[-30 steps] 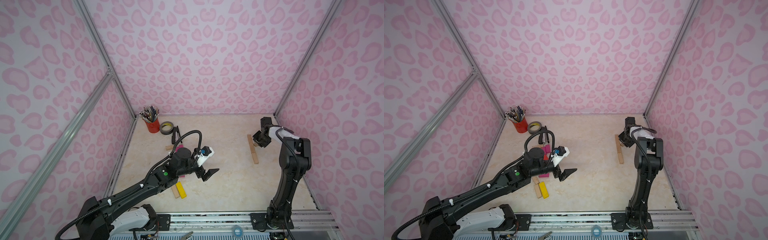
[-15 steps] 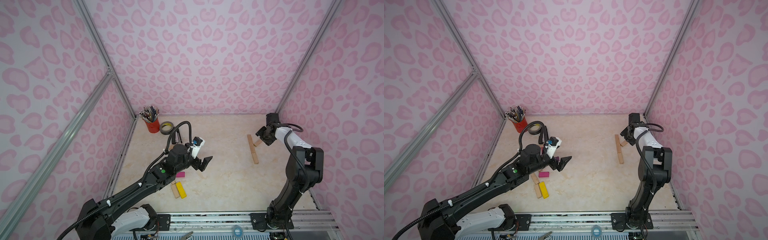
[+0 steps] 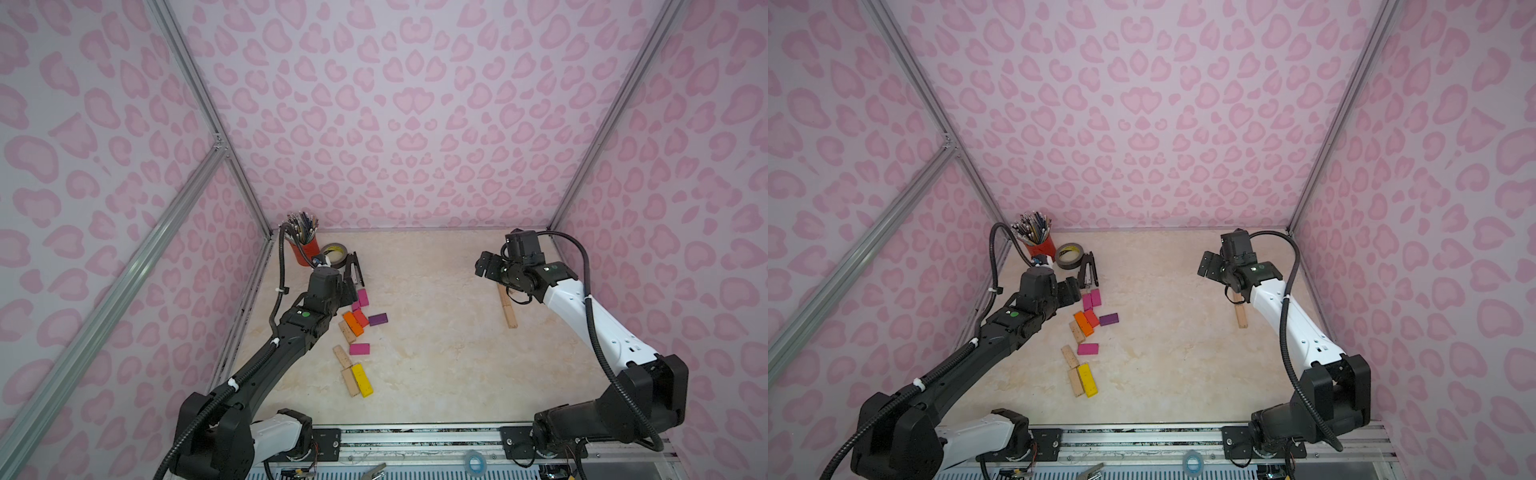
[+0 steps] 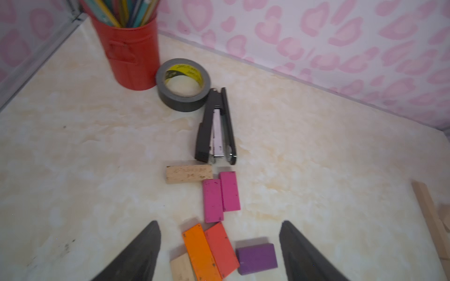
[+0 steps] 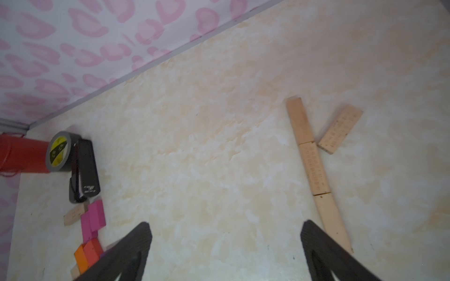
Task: Assemble the letter k with building blocks
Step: Assemble the building block at the center of the board, then pick up the building block from the center of the board.
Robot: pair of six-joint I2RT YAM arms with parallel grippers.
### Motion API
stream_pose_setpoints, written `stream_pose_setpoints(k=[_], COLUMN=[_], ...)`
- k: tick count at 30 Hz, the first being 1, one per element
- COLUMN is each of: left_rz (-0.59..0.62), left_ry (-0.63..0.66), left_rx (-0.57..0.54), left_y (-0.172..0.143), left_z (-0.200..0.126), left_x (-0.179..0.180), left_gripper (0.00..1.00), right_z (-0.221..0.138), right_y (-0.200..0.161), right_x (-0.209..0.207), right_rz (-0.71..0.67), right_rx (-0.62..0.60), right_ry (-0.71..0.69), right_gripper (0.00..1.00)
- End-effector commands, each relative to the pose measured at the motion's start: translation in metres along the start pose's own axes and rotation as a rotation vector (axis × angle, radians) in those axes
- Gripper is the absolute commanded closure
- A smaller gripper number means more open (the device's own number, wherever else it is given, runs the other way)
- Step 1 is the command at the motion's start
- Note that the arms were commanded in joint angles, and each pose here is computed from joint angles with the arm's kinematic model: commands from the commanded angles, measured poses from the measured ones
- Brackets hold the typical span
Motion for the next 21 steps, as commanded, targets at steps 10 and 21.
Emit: stream_pose_setpoints(k=[10, 21], left_rz=[-0.073, 0.038], left_ry=[0.155, 0.176], left_rx=[0.199, 0.306], left_y=[-0.019, -0.023], left_z=[0.059, 0.113], left_x=[0.038, 0.040], left_gripper=[0.23, 0.19], right_z=[-0.018, -0.019], right_y=[-0.066, -0.075], right_x=[0.065, 0.057], right_rz=[-0.217, -0.225], right_rx=[0.135, 0.149], right_ry=[0.216, 0.201], right_gripper=[0.02, 0.02])
Point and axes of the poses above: each gripper's point midway between its finger pads, its own z axis out along the fingers, its own x axis along the line the jaws close on, y = z × x, the point moved 3 cm from there along -z, back along the fingers, and after that the axes turned 10 degrees about z, right-handed, at the moved point
